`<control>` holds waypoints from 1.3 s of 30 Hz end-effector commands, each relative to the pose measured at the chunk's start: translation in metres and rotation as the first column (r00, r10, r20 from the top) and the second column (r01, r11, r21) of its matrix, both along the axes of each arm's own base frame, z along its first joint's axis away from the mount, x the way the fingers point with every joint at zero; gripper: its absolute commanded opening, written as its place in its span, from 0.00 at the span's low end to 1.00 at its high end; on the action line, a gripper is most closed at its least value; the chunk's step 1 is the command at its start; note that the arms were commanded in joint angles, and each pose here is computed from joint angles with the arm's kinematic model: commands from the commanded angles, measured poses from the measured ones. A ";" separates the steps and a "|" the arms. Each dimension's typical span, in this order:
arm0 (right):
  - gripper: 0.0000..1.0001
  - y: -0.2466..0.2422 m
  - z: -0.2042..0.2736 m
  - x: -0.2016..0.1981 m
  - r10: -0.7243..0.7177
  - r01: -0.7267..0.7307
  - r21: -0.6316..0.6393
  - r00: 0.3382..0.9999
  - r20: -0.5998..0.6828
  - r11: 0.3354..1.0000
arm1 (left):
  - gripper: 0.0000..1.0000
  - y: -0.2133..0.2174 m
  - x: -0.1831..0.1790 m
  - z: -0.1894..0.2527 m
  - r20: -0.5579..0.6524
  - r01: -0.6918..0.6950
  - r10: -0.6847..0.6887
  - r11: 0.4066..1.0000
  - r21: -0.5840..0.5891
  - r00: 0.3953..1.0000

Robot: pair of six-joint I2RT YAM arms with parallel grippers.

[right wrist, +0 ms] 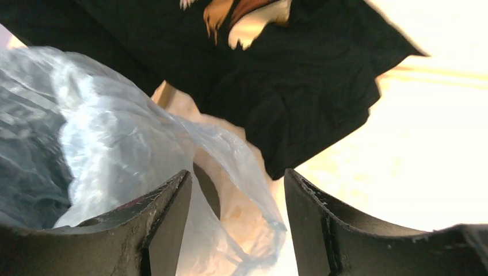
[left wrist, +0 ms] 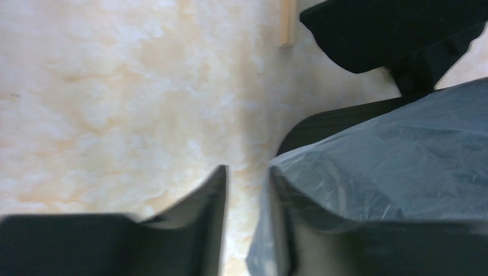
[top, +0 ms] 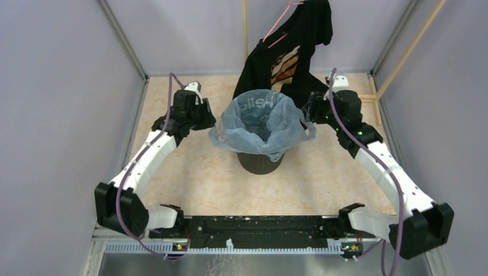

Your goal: Put the trash bags into the trash bin

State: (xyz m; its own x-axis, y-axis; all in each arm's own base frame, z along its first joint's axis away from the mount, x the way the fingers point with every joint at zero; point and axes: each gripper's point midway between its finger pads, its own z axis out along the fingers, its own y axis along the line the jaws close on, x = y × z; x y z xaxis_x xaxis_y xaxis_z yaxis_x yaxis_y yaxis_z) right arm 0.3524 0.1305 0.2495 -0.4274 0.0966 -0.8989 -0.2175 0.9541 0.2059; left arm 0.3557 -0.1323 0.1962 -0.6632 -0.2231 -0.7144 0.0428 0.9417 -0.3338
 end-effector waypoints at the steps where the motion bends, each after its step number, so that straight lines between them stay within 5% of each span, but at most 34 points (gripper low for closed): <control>1: 0.61 -0.031 0.032 -0.020 -0.111 0.111 -0.001 0.990 0.092 0.994 | 0.62 0.037 -0.021 0.040 0.112 -0.092 0.081 0.991 0.095 0.990; 8: 0.80 -0.030 -0.004 -0.035 -0.105 0.099 0.067 0.991 0.086 0.993 | 0.84 0.036 -0.048 0.028 0.070 -0.087 0.084 0.995 0.041 0.994; 17: 0.86 -0.006 -0.046 -0.025 0.010 -0.002 0.164 0.999 -0.052 0.987 | 0.82 -0.022 -0.064 -0.013 -0.060 0.109 -0.123 0.975 -0.196 0.991; 19: 0.83 -0.001 -0.060 -0.026 0.038 -0.024 0.174 0.996 -0.078 0.985 | 0.78 -0.036 -0.070 -0.024 -0.080 0.153 -0.180 0.951 -0.269 0.980; 22: 0.69 0.007 -0.074 -0.028 0.072 -0.051 0.201 0.993 -0.097 0.978 | 0.58 -0.048 -0.077 -0.047 -0.124 0.161 -0.215 0.926 -0.342 0.969; 30: 0.50 0.028 -0.115 -0.026 0.147 -0.097 0.292 0.977 -0.156 0.951 | 0.32 -0.050 -0.084 -0.105 -0.238 0.120 -0.214 0.927 -0.356 0.948; 39: 0.42 0.035 -0.171 -0.020 0.157 -0.070 0.310 0.951 -0.265 0.948 | 0.23 -0.058 -0.092 -0.156 -0.320 0.081 -0.221 0.914 -0.398 0.921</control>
State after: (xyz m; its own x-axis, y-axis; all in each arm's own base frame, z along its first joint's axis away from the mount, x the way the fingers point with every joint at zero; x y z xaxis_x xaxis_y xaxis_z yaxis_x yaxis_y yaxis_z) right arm 0.3229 0.1619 0.0843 -0.7006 0.2515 -0.6678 -0.1961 0.8319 0.5191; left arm 0.2652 -0.1857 0.0589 -0.8974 -0.2911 -0.3316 -0.0016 0.7537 -0.6572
